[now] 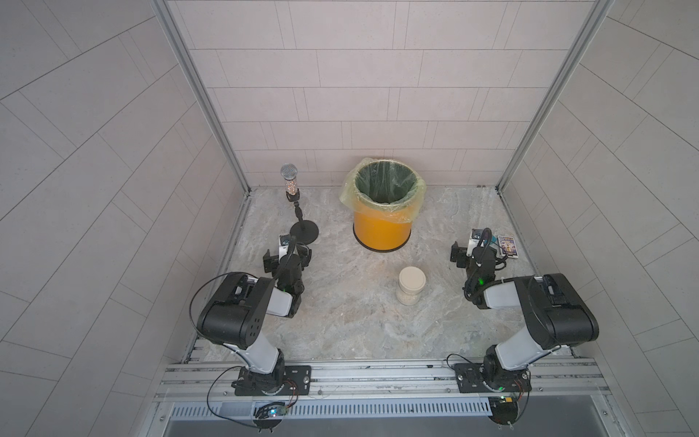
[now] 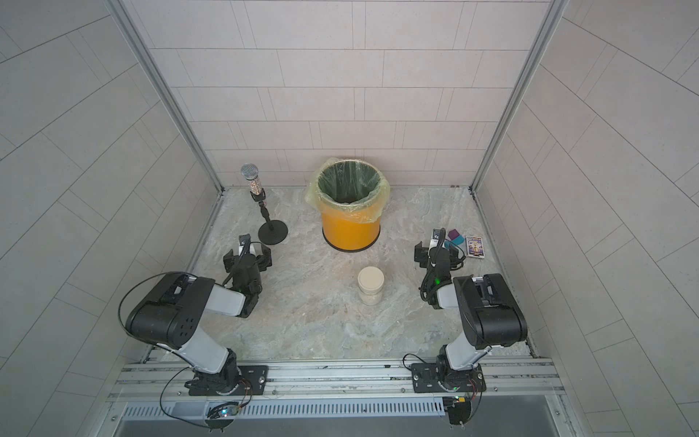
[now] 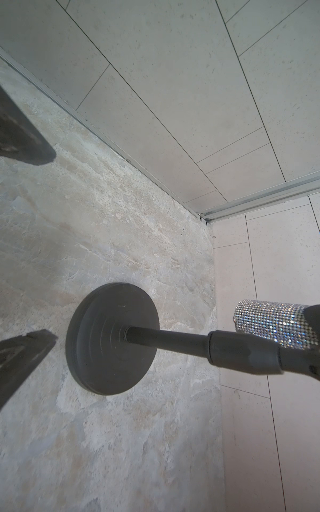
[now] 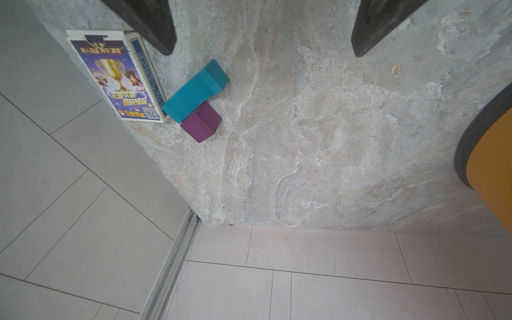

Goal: Empty expired oatmeal from jars
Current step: Pick up the jar from the center of the board.

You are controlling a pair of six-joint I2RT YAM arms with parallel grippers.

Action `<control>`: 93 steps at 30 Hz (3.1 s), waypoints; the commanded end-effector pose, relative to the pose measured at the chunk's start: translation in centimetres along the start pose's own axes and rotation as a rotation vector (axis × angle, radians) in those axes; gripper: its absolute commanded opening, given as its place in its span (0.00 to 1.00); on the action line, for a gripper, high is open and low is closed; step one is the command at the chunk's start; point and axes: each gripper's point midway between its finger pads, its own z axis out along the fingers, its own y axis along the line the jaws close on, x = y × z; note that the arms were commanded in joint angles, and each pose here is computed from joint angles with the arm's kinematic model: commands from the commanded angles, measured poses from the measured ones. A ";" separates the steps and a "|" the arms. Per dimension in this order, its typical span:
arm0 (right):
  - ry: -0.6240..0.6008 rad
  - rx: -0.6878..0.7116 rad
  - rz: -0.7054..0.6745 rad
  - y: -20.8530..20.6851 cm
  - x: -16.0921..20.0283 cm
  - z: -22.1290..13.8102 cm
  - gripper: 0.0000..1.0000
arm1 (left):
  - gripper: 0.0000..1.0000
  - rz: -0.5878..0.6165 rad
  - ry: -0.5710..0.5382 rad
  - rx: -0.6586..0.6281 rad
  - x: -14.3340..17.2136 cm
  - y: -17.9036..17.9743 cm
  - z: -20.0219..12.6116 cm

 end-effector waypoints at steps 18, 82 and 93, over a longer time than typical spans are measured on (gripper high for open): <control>-0.004 -0.021 0.021 0.2 0.2 -0.3 0.99 | 1.00 -0.018 0.007 -0.072 -2.1 1.6 -0.3; 0.635 -1.102 -0.806 13.2 -6.1 -25.7 0.99 | 1.00 0.081 0.090 1.101 -3.2 -20.7 -33.1; 0.712 -1.069 -0.868 16.5 -4.1 -23.9 0.99 | 1.00 0.120 0.079 1.088 -1.6 -21.1 -34.0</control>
